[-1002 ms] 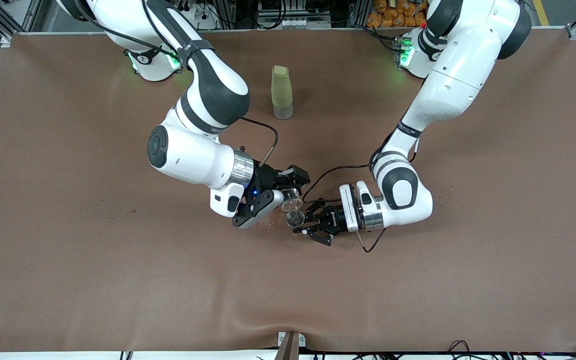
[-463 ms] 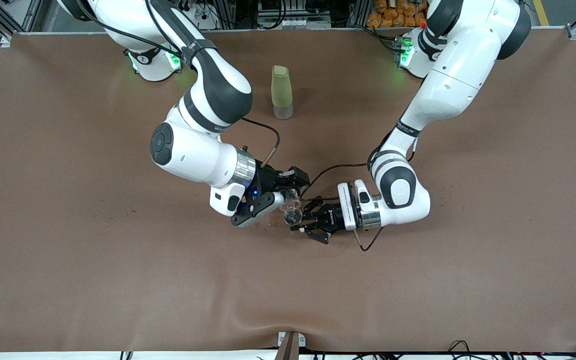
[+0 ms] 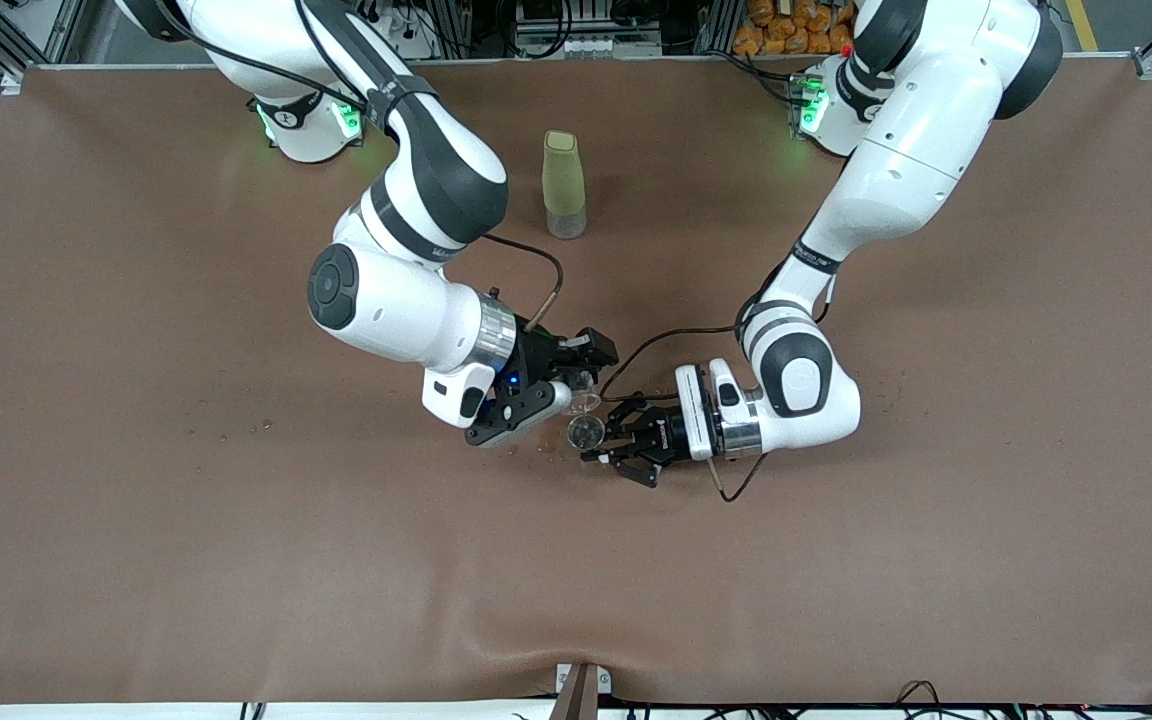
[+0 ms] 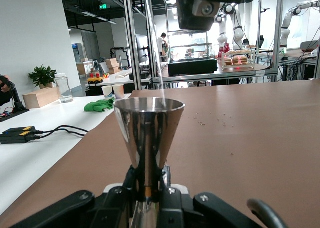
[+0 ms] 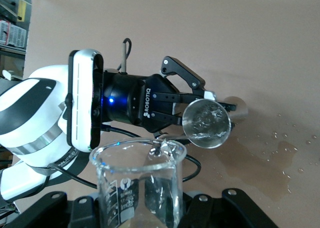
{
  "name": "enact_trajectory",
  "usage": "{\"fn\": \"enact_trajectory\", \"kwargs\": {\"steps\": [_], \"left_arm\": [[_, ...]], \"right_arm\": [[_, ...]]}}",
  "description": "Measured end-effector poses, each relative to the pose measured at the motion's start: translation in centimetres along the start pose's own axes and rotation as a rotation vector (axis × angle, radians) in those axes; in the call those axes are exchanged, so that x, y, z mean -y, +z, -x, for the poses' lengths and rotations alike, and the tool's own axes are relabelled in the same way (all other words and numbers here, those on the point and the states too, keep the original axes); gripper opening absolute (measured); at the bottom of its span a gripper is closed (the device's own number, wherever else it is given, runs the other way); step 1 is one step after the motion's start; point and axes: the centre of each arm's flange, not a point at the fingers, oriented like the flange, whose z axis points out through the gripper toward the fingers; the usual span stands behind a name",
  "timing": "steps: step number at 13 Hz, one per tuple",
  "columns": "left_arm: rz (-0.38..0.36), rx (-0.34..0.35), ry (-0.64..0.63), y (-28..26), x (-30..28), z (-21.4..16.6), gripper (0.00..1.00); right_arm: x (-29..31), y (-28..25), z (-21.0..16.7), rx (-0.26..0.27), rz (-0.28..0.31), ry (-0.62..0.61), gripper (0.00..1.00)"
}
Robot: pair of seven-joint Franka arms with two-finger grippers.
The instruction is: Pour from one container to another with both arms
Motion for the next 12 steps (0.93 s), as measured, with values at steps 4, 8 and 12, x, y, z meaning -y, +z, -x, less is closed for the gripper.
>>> {"fn": "enact_trajectory", "kwargs": {"steps": [4,8,12], "left_arm": [[0.002,0.001,-0.006,-0.03,-0.15,0.20,0.20],[0.005,0.001,-0.009,0.02,-0.30,0.32,0.20],[0.015,-0.011,-0.013,0.71,-0.78,0.00,0.20]], "right_arm": [[-0.09,-0.03,0.04,0.007,0.008,0.011,0.15],[-0.15,-0.06,0.01,0.006,0.010,0.019,0.15],[-0.21,-0.05,0.01,0.006,0.022,0.050,0.15]]}}
